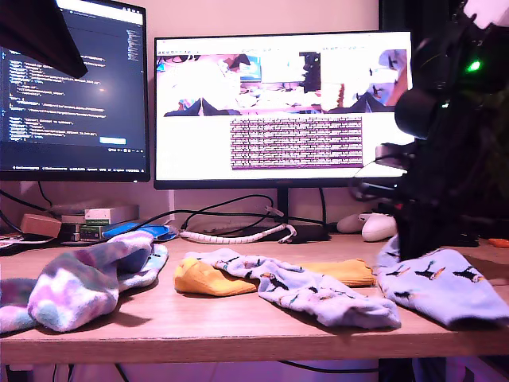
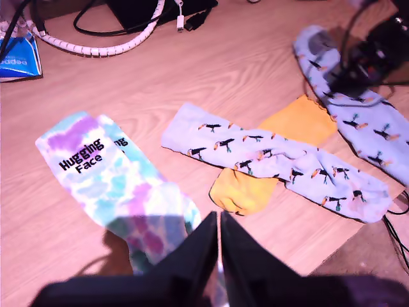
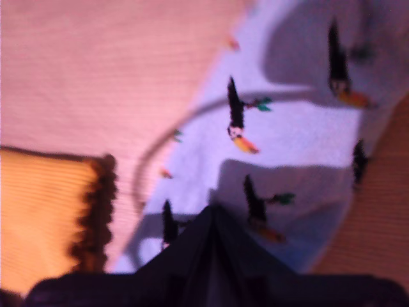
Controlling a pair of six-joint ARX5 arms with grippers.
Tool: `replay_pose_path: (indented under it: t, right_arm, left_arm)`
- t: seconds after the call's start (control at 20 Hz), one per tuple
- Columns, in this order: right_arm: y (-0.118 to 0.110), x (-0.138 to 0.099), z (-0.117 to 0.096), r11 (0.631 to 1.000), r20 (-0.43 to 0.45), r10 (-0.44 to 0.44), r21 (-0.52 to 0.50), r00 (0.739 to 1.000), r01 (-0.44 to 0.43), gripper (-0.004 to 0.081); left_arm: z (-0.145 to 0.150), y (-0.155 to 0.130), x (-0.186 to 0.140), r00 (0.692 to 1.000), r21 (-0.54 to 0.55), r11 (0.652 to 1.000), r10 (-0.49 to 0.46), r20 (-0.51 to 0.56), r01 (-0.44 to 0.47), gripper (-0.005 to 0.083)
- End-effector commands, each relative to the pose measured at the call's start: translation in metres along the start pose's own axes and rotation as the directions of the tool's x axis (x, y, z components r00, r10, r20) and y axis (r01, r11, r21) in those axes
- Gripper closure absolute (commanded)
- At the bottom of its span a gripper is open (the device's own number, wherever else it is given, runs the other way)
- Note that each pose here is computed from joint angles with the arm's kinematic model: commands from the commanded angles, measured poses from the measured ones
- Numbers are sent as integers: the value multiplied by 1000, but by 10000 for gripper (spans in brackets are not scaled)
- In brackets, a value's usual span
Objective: Pair up the socks based on colour and pattern, by placing them on top of one another
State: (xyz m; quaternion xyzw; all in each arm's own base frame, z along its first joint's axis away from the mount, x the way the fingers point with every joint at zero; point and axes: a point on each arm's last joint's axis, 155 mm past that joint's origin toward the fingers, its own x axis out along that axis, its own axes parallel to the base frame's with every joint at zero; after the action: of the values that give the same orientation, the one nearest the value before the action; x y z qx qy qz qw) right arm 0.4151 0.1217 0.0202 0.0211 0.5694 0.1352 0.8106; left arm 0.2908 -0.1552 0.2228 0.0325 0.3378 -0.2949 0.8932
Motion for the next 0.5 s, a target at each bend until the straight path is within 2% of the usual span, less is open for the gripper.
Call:
replay_pose_path:
  t: [0.0,0.25,0.35,0.45]
  right_arm:
    - [15,35,-33,1000,-107,8,-24,994,-11,783]
    - [71,43,-25,993,-50,68,-95,996,-72,783]
    - [76,43,-21,993,-29,66,-97,997,-69,783]
    - [65,44,-20,996,-22,13,-92,1000,-15,783]
  left_arm:
    - [-10,1,6,1000,-11,1000,-3,-29,3,793]
    - [-10,1,6,1000,-11,1000,-3,-30,3,793]
    - [-11,1,6,999,-12,1000,-3,-35,3,793]
    - [-15,1,6,999,-17,1000,-4,-50,3,793]
